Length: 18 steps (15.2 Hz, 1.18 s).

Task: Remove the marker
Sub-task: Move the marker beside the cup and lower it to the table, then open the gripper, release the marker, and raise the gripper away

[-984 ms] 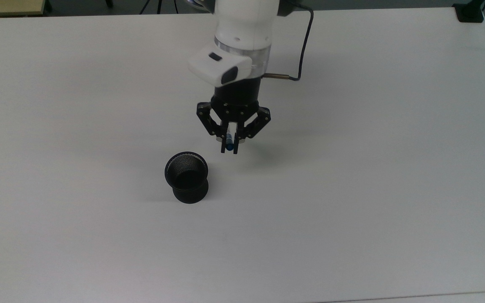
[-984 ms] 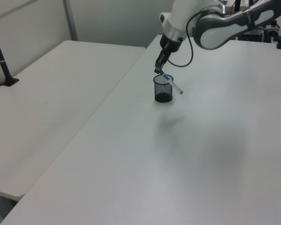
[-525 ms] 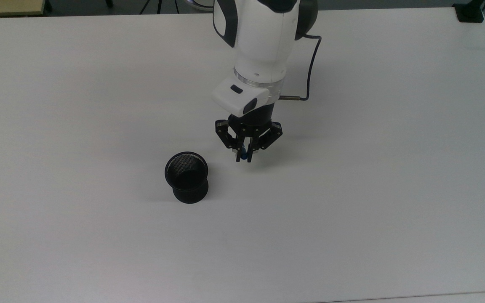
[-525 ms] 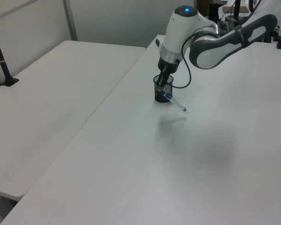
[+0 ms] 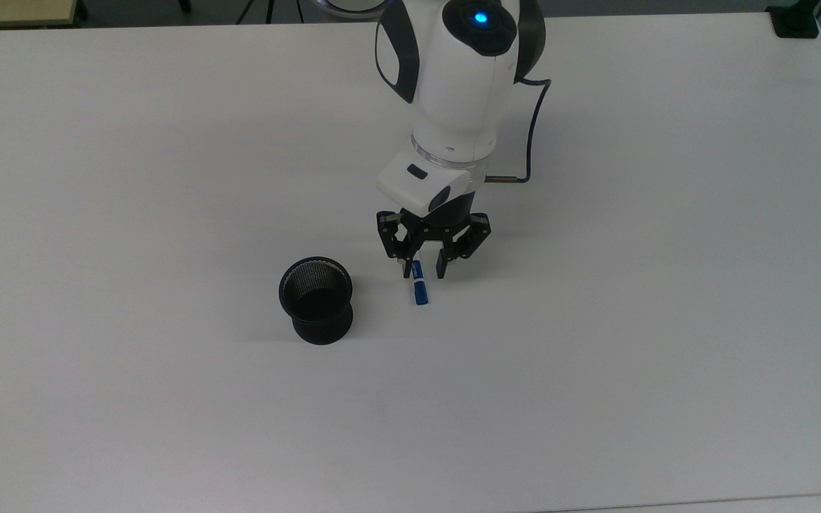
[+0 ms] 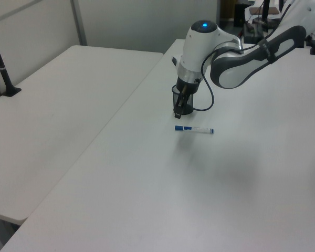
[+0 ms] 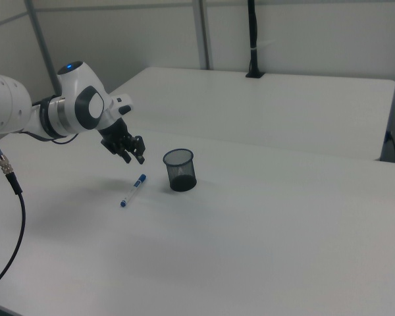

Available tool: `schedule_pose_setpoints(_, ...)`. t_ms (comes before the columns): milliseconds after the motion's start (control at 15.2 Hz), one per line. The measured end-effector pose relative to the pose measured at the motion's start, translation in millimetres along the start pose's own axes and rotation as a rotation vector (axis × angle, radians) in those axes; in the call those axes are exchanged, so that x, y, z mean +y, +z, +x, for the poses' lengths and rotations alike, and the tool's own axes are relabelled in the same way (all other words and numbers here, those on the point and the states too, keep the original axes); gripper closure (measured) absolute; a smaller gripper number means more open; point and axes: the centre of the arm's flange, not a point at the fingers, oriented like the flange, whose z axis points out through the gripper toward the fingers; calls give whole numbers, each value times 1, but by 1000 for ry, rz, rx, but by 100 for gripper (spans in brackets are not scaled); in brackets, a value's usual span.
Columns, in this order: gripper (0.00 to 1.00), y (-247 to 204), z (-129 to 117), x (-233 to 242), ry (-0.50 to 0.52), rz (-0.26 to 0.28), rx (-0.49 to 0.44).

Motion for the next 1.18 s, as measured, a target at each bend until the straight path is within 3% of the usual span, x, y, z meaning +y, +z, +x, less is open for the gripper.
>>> schedule_pose_setpoints(262, 11, -10, 2, 0, 0, -9, -19)
schedule_pose_setpoints(393, 0, -27, 2, 7, 9, -28, -58)
schedule_pose_setpoints(525, 0, -56, -3, 17, 31, -43, -118)
schedule_pose_setpoints(853, 0, -146, -27, 50, 26, 22, -253)
schedule_pose_setpoints(1180, 0, -196, -47, 106, 24, 33, -284)
